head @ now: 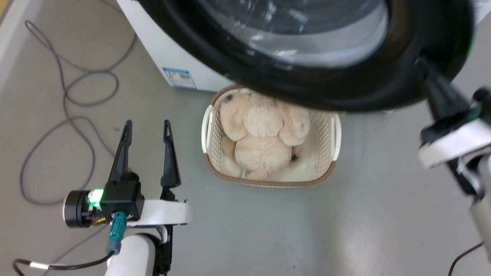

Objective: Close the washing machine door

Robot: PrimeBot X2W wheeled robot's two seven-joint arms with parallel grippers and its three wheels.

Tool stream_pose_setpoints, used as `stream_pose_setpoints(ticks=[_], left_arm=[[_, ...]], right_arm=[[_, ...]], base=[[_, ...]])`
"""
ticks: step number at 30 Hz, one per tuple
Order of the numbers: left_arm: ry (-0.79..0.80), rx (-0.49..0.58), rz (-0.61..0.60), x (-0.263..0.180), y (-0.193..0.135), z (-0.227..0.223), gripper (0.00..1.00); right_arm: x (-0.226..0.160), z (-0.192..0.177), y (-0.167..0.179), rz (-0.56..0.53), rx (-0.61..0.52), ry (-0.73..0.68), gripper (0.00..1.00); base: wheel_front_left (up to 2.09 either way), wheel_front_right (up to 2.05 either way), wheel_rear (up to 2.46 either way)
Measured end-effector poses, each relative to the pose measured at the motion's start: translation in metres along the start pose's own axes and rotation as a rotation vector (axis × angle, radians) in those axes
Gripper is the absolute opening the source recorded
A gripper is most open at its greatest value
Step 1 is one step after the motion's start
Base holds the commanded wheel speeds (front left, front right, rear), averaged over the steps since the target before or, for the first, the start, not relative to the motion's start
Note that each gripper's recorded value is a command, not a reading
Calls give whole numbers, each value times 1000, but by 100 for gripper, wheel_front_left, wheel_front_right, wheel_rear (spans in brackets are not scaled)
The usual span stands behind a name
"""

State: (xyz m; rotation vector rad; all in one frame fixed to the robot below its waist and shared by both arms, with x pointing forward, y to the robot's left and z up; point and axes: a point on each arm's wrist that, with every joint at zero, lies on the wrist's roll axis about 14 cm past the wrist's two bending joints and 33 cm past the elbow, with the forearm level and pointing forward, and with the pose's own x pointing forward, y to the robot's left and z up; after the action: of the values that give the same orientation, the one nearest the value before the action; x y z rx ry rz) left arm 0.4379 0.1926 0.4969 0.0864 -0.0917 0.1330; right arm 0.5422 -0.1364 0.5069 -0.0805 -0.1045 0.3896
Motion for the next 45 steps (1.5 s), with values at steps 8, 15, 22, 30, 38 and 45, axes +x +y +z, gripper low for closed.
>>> stream_pose_setpoints(ticks=[8, 15, 22, 30, 38, 45], left_arm=[[28, 0, 12, 9, 1, -14, 100], [39, 1, 32, 9, 5, -19, 100], [40, 4, 39, 9, 8, -19, 100], [5, -3, 54, 7, 11, -4, 100], [-20, -11, 62, -6, 16, 12, 100], [-48, -3, 65, -25, 22, 27, 100]], right_arm=[[36, -19, -30, -32, -43, 50, 0], [56, -22, -53, -77, -77, 74, 0], [64, -30, -63, -119, -65, 110, 0], [53, 1, -70, -166, -55, 44, 0], [9, 109, -74, -274, -68, -275, 0], [-43, 154, -41, -295, -60, -409, 0]], base=[[0, 0, 0], [0, 0, 0], [0, 0, 0], [0, 0, 0], [0, 0, 0], [0, 0, 0]])
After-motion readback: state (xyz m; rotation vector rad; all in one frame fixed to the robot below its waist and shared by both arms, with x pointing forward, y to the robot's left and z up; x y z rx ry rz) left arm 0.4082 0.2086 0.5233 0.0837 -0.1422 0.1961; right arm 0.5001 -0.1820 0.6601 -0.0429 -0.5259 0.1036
